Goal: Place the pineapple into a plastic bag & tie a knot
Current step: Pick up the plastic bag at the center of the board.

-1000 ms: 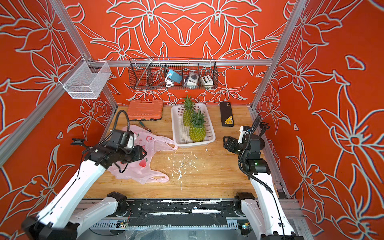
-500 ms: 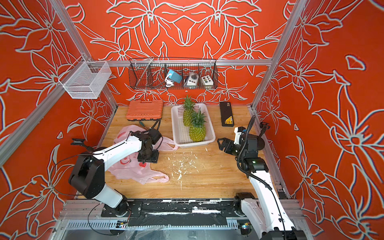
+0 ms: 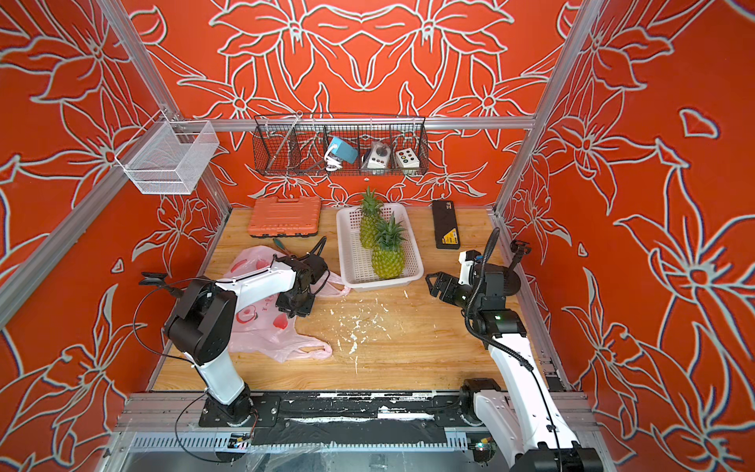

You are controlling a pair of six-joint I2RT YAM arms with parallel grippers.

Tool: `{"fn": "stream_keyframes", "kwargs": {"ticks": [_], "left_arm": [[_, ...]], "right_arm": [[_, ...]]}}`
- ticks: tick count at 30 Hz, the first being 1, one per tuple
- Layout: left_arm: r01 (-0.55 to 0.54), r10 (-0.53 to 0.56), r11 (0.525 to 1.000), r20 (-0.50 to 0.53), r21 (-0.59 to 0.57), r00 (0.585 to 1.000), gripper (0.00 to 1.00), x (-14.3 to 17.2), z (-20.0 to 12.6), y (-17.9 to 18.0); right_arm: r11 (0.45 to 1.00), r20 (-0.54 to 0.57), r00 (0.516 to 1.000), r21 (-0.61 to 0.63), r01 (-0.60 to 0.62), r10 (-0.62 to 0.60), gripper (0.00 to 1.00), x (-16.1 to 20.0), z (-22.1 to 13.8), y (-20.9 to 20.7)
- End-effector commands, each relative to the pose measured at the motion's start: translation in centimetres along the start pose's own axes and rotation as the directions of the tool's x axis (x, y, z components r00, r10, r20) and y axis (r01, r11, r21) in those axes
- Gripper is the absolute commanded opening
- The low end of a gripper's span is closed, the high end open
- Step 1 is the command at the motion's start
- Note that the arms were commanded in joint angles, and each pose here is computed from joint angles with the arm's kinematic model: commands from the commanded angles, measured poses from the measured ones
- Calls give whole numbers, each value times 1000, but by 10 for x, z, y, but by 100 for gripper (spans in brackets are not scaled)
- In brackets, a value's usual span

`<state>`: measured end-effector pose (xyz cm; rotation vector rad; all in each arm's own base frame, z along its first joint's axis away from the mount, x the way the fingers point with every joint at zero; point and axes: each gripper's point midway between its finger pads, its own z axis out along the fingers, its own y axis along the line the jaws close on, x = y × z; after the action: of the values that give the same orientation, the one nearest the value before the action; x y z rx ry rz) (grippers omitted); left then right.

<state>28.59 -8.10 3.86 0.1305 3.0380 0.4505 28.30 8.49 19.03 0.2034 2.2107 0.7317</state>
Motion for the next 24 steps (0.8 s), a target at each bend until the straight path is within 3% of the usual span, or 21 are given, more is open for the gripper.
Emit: {"fn": "stream_keyframes", "kwargs": {"ticks": [1, 5, 12, 18, 24], "left_arm": [[-5, 5, 1000, 18, -20, 1000, 23, -6, -8, 4], [-23, 23, 1000, 20, -15, 1000, 0, -6, -15, 6], [-8, 2, 996, 67, 85, 998, 0, -10, -54, 12], [29, -83, 956, 174, 291, 981, 0, -18, -150, 32], [26, -142, 883, 215, 469, 966, 0, -12, -225, 45]], "right_arm": [[1000, -5, 1000, -17, -11, 11, 85, 3, 1, 2], [1000, -6, 1000, -18, -7, 7, 83, 4, 1, 3], [998, -36, 998, -29, 59, -60, 82, 4, 0, 13], [967, -174, 952, -6, 255, -252, 87, 18, 16, 40], [942, -173, 928, -7, 335, -331, 97, 5, 30, 63]]}}
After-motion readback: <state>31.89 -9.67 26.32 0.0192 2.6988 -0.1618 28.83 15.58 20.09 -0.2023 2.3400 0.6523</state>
